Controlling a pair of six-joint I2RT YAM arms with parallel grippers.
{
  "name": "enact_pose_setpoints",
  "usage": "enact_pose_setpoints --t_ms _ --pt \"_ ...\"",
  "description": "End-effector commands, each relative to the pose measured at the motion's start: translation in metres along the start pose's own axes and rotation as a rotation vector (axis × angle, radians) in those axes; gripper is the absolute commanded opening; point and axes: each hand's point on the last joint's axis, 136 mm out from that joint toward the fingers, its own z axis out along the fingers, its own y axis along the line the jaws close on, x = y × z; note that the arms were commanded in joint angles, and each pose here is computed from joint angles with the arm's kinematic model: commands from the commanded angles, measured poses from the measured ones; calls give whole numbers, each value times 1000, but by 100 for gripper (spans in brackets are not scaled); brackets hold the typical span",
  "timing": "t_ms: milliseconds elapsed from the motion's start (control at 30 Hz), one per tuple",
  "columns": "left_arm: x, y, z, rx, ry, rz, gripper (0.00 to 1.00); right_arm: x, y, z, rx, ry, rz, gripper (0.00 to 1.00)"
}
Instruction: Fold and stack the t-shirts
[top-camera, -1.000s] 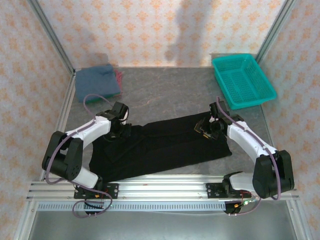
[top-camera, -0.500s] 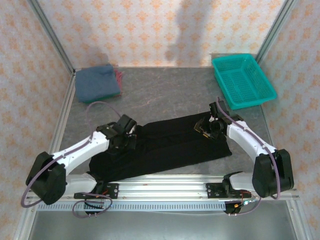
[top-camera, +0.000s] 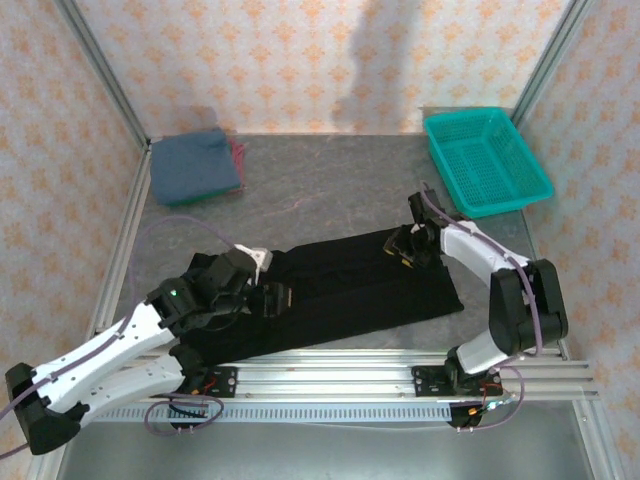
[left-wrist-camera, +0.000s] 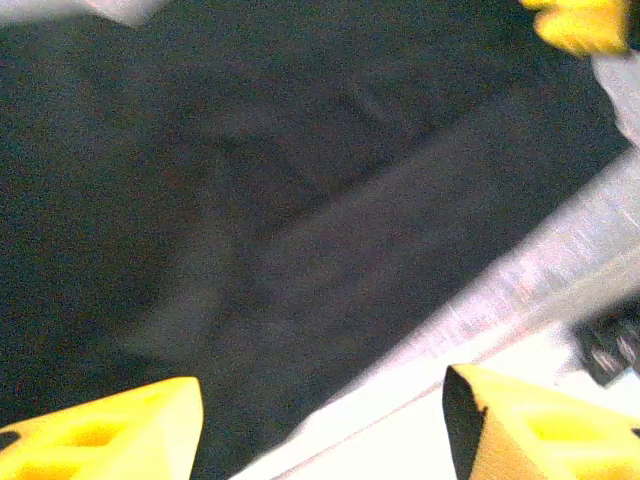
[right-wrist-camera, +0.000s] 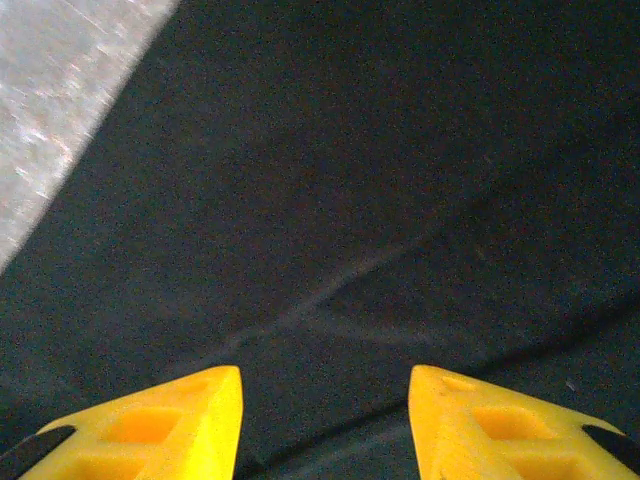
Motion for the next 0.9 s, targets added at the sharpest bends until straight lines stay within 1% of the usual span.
enact_pose_setpoints --t_ms 0,67,133,167,267,300,333,467,600,733,867 --pt "-18 104 -17 -452 -101 -273 69 -14 22 2 -19 -31 -30 48" --pt "-14 133 -5 -506 -66 -431 68 -16 34 7 -22 -27 -52 49" --pt "-4 155 9 -572 -2 -524 58 -15 44 14 -21 -9 -70 48" --pt "-1 162 15 -603 40 -545 53 -15 49 18 -17 -4 -78 48" --pt "6 176 36 -665 128 -560 48 -16 53 32 45 -1 -99 48" --pt "10 180 43 -679 154 -577 45 -17 48 38 83 0 -87 48" --pt "12 185 52 -681 176 -597 39 -17 40 44 123 6 -66 47" --pt "8 206 70 -746 219 -619 35 -28 11 57 286 -41 -15 46" --pt "-16 223 89 -775 244 -586 33 -42 -8 70 400 -65 4 45" --pt "-49 234 116 -791 282 -515 30 -63 -11 84 460 -85 7 45" --pt "-88 246 136 -813 267 -464 30 -92 -14 90 498 -125 30 45"
